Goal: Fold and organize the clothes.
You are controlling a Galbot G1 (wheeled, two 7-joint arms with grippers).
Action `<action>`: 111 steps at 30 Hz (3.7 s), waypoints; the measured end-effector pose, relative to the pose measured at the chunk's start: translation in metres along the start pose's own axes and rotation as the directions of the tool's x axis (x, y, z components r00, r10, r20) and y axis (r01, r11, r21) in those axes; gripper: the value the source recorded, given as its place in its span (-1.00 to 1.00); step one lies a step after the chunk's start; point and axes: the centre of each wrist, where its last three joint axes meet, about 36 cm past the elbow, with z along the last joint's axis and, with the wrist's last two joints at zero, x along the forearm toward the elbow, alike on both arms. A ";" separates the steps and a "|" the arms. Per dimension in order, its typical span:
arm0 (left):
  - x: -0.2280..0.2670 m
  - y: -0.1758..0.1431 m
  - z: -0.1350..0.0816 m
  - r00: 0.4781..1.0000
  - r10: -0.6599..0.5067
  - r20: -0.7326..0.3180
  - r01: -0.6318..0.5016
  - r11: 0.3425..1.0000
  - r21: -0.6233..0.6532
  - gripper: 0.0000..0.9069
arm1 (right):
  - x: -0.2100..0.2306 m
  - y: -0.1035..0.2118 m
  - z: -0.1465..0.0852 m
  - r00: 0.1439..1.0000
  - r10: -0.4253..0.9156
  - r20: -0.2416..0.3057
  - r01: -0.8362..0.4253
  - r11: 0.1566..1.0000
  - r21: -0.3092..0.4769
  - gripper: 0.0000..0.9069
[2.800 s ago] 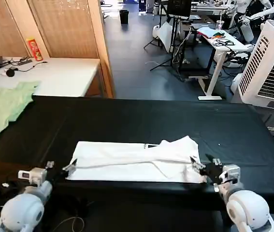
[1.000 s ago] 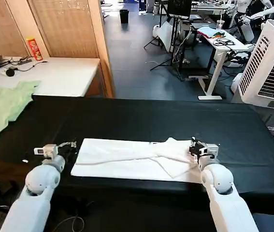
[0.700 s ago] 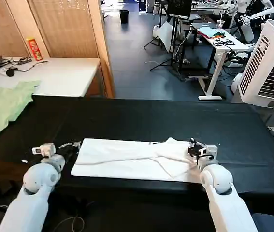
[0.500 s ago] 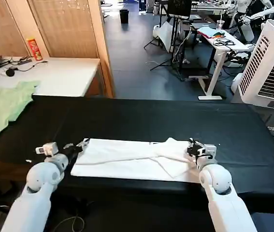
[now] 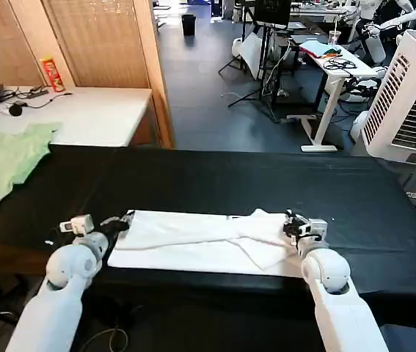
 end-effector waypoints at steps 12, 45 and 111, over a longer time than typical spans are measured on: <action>-0.007 -0.007 0.007 0.995 -0.067 0.075 0.077 0.988 -0.136 -0.96 | 0.003 0.000 0.009 0.997 0.083 0.004 -0.083 0.997 -0.013 -0.85; 0.070 -0.011 0.039 0.991 0.000 0.136 0.002 1.000 -0.011 0.94 | 0.121 -0.028 -0.020 0.991 -0.024 0.134 0.029 0.999 -0.040 0.94; 0.078 -0.079 0.022 0.977 0.075 0.199 -0.023 0.968 -0.250 -1.00 | 0.141 -0.023 -0.007 0.985 -0.021 0.170 0.020 1.000 0.010 0.94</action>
